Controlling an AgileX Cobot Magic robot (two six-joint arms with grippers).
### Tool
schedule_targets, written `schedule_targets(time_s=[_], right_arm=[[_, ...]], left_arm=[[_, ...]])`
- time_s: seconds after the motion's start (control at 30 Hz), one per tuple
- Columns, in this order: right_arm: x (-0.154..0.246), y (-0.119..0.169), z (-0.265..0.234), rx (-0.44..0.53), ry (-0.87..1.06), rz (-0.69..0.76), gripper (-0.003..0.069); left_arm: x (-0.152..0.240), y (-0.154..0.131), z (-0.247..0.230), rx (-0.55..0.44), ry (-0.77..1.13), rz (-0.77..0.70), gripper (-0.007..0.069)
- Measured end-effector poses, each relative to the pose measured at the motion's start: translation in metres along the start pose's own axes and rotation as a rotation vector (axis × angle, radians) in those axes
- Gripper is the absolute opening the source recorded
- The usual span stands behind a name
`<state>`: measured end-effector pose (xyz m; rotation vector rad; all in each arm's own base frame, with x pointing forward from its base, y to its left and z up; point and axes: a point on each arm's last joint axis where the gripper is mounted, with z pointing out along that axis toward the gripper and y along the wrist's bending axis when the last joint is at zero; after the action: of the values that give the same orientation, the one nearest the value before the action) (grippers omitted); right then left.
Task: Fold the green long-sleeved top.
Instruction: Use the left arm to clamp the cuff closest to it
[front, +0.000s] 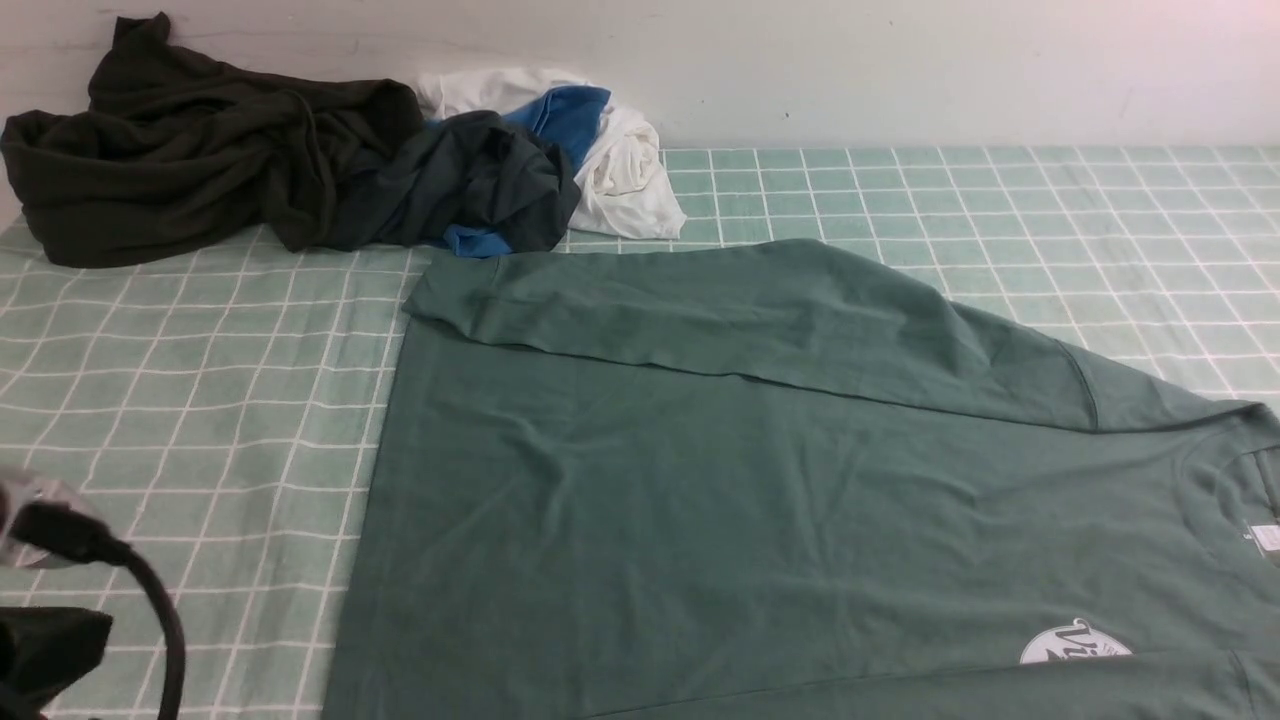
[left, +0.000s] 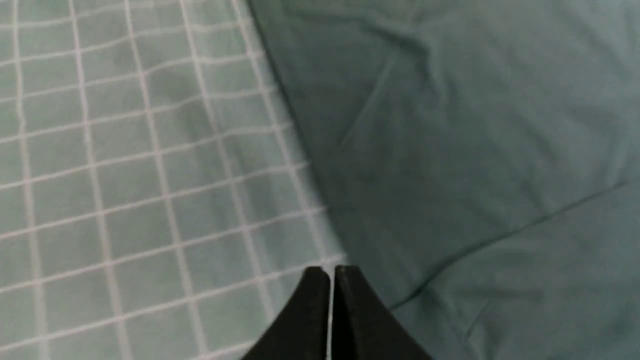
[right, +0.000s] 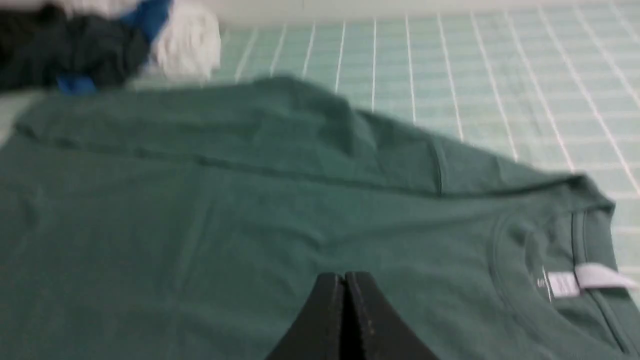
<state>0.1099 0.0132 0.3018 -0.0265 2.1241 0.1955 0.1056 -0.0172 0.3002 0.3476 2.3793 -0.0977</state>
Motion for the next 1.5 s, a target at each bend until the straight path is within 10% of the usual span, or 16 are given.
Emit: schedule_targets(time_s=[0.37, 0.9, 1.5], right_arm=[[0.019, 0.032, 0.036, -0.233, 0.716, -0.223, -0.0014], [0.014, 0.037, 0.040, -0.242, 0.643, -0.290, -0.0014], [0.012, 0.037, 0.043, -0.237, 0.607, -0.289, -0.0014]], left_arm=[[-0.027, -0.031, 0.055, 0.196, 0.421, 0.280, 0.0035], [-0.011, -0.089, 0.183, 0.255, 0.650, 0.548, 0.0406], [-0.013, -0.092, 0.196, 0.255, 0.667, 0.549, 0.0006]])
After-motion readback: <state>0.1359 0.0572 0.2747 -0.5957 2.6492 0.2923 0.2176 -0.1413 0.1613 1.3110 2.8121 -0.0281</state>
